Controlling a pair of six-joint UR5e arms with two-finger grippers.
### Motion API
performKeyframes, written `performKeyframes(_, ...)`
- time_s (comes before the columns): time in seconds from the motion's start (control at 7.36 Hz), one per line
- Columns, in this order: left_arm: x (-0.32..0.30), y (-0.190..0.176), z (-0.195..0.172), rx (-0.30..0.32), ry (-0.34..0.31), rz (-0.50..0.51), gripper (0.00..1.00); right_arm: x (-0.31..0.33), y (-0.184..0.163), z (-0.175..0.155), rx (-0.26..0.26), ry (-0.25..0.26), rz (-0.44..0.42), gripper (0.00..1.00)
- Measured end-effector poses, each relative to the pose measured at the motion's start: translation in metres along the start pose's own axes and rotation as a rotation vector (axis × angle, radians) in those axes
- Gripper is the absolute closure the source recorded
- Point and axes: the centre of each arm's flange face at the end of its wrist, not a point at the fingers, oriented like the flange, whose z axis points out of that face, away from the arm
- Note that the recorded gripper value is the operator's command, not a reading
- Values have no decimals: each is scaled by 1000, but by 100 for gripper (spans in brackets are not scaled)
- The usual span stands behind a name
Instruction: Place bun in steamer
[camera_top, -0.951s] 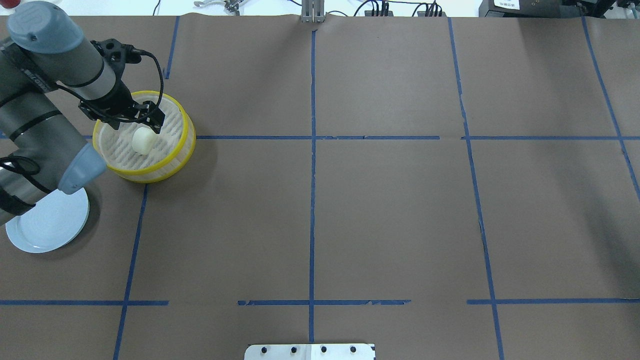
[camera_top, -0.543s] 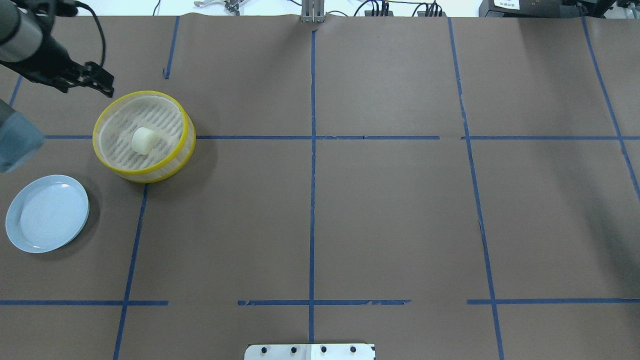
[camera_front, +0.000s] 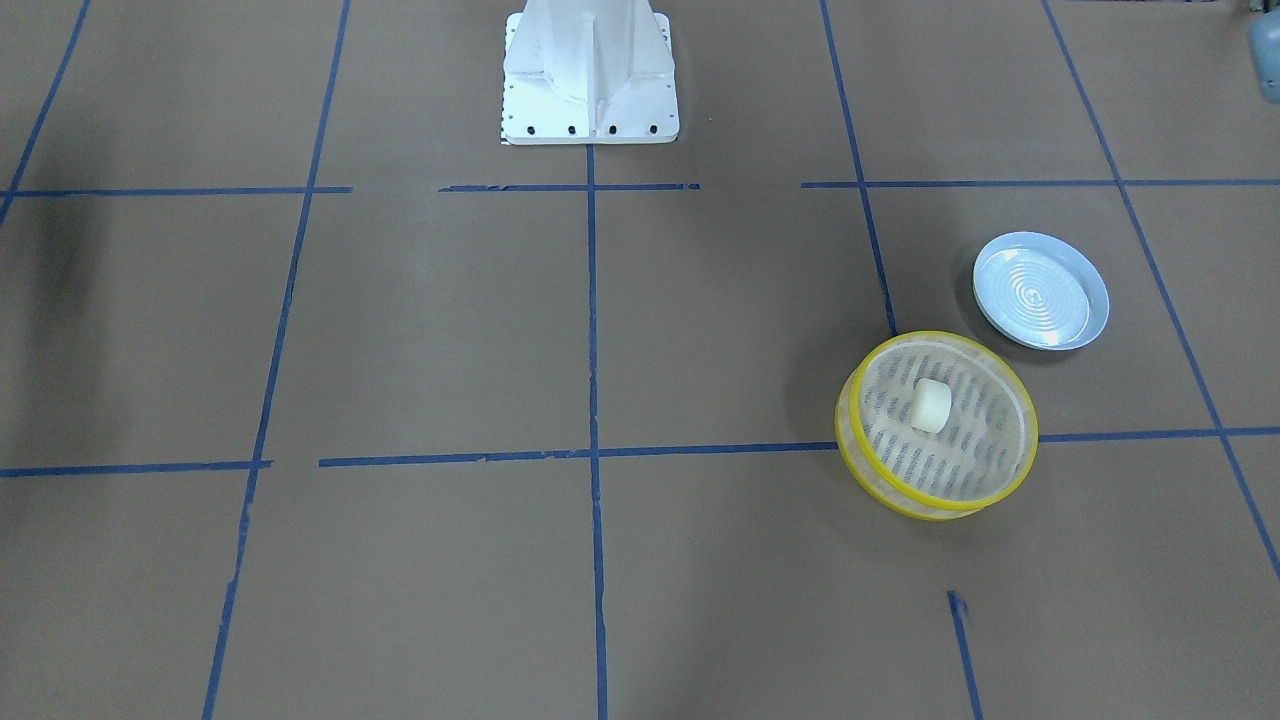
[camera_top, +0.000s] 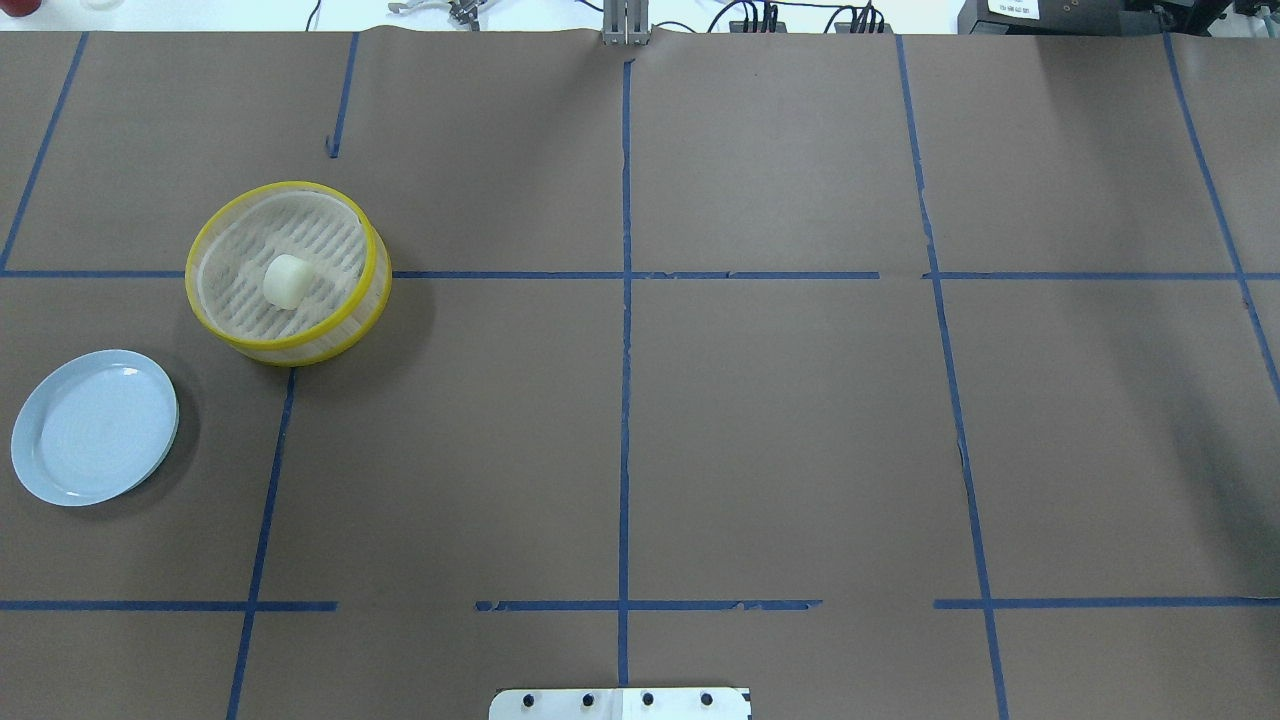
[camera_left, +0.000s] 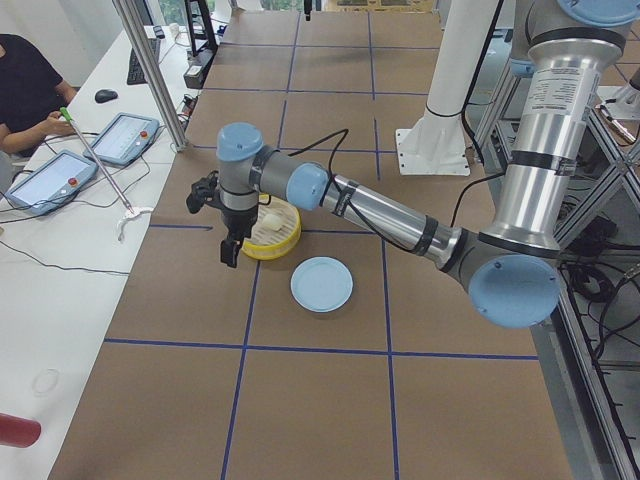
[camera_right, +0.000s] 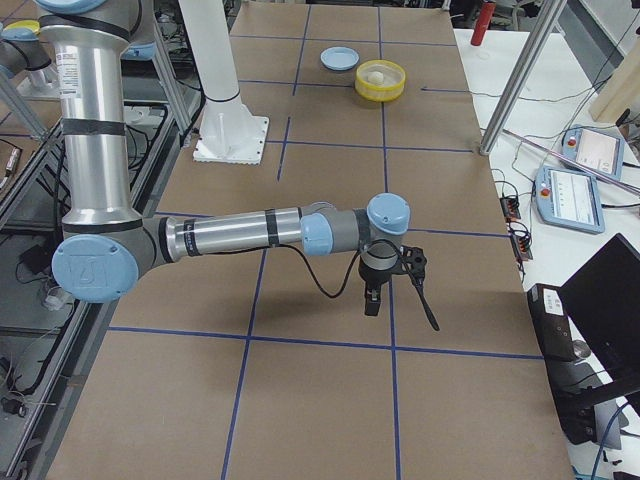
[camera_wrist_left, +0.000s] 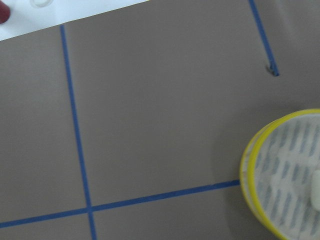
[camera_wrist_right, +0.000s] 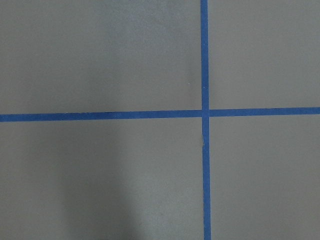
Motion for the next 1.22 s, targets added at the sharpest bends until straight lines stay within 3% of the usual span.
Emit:
performKeyframes(0.27, -73, 55, 33, -81, 10, -9, 0, 0, 0, 0, 0, 0, 0, 0)
performKeyframes(0.54, -104, 83, 57, -135, 37, -46, 0, 0, 0, 0, 0, 0, 0, 0)
performKeyframes(1.22, -112, 95, 65, -152, 47, -67, 0, 0, 0, 0, 0, 0, 0, 0)
